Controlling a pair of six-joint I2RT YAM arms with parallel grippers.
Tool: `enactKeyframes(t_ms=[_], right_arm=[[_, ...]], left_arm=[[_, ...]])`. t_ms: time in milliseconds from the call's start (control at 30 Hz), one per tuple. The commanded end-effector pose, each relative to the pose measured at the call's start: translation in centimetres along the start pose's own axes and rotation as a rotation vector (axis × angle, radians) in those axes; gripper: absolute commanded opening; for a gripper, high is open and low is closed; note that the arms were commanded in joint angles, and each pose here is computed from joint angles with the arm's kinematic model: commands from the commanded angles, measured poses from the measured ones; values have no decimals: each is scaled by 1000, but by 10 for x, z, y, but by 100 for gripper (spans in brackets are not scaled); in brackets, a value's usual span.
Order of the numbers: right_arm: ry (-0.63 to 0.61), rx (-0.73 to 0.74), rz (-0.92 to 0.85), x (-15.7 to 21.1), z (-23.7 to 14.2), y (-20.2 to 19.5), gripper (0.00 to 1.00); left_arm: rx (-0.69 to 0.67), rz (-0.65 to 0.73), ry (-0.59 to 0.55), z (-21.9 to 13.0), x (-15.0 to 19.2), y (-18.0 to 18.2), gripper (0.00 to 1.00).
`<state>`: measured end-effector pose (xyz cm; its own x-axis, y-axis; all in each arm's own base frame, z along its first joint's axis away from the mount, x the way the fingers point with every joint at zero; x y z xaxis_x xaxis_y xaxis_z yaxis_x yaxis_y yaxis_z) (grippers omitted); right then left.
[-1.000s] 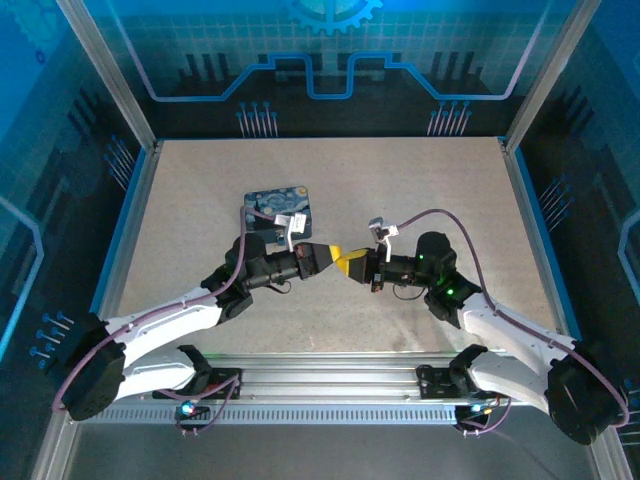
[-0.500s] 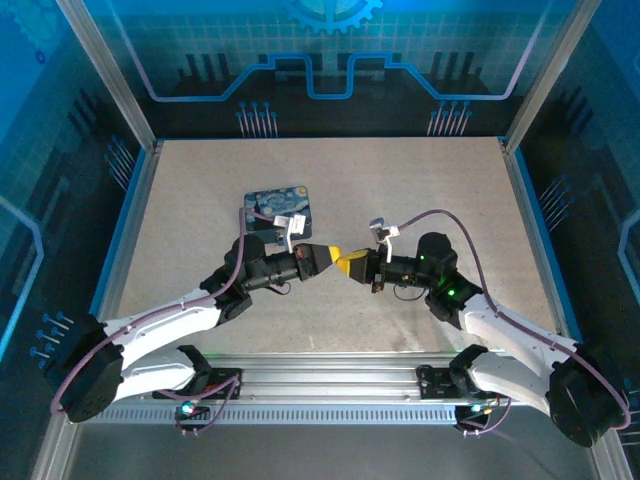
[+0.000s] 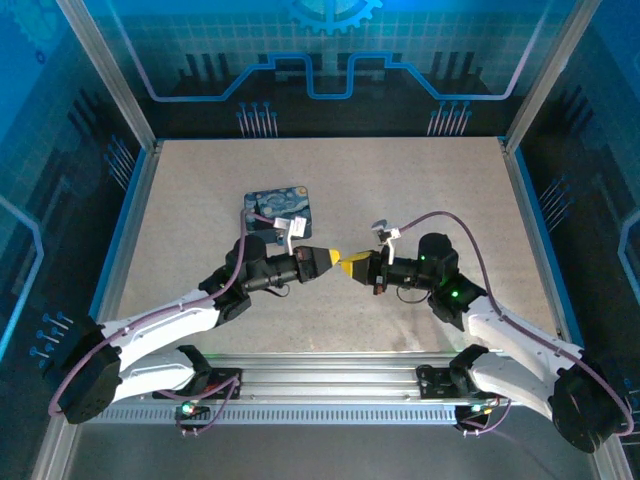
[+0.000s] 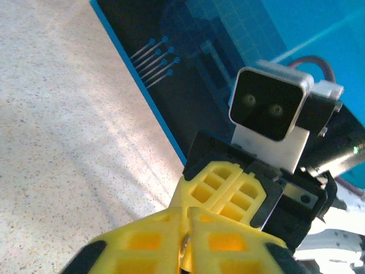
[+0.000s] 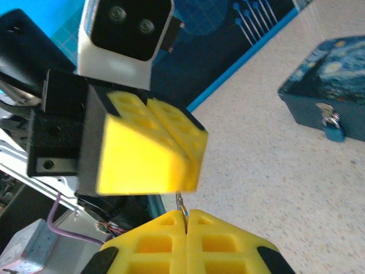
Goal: Unlock the padlock with the key
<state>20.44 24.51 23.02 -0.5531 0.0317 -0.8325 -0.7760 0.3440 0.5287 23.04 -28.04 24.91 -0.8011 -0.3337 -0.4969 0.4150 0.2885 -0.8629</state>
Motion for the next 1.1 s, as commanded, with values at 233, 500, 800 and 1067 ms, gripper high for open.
enactKeyframes(t_ms=[233, 500, 800, 1067], right_arm=[[127, 198, 23, 30, -13, -31, 0], [188, 278, 71, 54, -19, -47, 0], [196, 268, 141, 82, -14, -57, 0], [223, 283, 156, 98, -14, -62, 0]], left_arm=[[-232, 84, -52, -17, -23, 25, 55], [-557, 125, -29, -33, -60, 76, 81], [-766, 157, -44, -23, -115, 126, 92], [-882, 225, -7, 14, -154, 161, 93]])
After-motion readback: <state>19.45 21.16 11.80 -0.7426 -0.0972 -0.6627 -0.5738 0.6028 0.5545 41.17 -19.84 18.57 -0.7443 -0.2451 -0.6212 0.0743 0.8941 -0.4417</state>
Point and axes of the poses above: each hand's point on the last joint's axis, 136 mm out from that joint toward the fingers, its own z axis out along the fingers, its own y axis along the line the jaws close on, x = y × z, the point moved 2 cm from there along -z, back along the fingers, and after that the axes turned 5 degrees about -z, right-handed, at the moved point
